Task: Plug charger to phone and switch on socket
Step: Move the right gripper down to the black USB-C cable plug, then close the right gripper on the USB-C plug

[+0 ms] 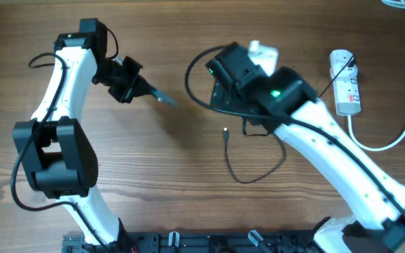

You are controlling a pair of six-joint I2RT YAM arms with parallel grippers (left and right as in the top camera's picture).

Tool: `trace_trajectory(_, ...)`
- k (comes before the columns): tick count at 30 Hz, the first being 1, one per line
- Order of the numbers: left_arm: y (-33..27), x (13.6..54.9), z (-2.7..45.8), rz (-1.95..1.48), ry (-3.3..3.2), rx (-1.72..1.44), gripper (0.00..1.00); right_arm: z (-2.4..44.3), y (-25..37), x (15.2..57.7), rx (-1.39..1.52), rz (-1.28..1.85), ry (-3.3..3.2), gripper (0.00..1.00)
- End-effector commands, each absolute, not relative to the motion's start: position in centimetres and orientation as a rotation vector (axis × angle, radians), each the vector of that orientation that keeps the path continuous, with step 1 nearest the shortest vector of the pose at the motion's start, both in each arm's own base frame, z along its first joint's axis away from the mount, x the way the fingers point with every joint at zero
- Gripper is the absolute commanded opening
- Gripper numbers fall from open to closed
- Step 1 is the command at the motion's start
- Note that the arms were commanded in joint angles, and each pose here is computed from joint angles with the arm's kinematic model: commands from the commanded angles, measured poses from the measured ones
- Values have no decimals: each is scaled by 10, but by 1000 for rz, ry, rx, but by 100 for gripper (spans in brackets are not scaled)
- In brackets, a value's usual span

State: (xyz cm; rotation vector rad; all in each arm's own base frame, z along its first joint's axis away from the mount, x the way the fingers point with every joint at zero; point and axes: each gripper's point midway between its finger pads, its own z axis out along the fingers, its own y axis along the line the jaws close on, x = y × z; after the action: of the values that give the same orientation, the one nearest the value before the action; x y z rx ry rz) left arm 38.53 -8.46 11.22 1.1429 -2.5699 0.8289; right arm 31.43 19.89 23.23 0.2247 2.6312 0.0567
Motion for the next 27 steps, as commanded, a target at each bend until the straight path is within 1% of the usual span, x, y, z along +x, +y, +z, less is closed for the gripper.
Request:
trace_trajectory(1, -54, 382, 110, 593, -2737, 1151, 4, 171, 225, 294, -91, 223, 2844, 100)
trace_trajectory(2, -53, 381, 109, 583, -2757, 1125, 4, 155, 225, 292, -83, 254, 2871, 100)
trace_trajectory(3, -52, 382, 109, 583, -2771, 1103, 4, 143, 224, 292, -75, 265, 2884, 93)
trace_trajectory(5, -52, 381, 109, 578, -2771, 1102, 4, 120, 219, 289, -50, 250, 2907, 74)
trace_trajectory(6, -52, 381, 109, 578, -2771, 1103, 4, 111, 219, 288, -50, 246, 2911, 67)
trace_trajectory(7, -52, 381, 109, 581, -2769, 1103, 4, 104, 219, 287, -43, 244, 2917, 64)
trace_trajectory(9, -53, 381, 110, 589, -2766, 1102, 4, 81, 219, 283, -20, 240, 2951, 50)
trace_trajectory(10, -53, 381, 110, 589, -2766, 1102, 4, 71, 219, 282, -22, 231, 2969, 45)
trace_trajectory(11, -53, 381, 110, 589, -2766, 1102, 4, 59, 218, 281, -21, 208, 2996, 42)
trace_trajectory(13, -53, 381, 110, 588, -2766, 1102, 4, 35, 219, 278, -14, 162, 3050, 32)
trace_trajectory(19, -53, 381, 110, 588, -2766, 1103, 4, 1, 215, 270, 24, 72, 3133, 34)
trace_trajectory(20, -53, 381, 110, 588, -2764, 1105, 4, -6, 215, 269, 40, 59, 3145, 37)
trace_trajectory(27, -53, 381, 110, 588, -2764, 1106, 4, -15, 227, 271, -61, 25, 3100, 37)
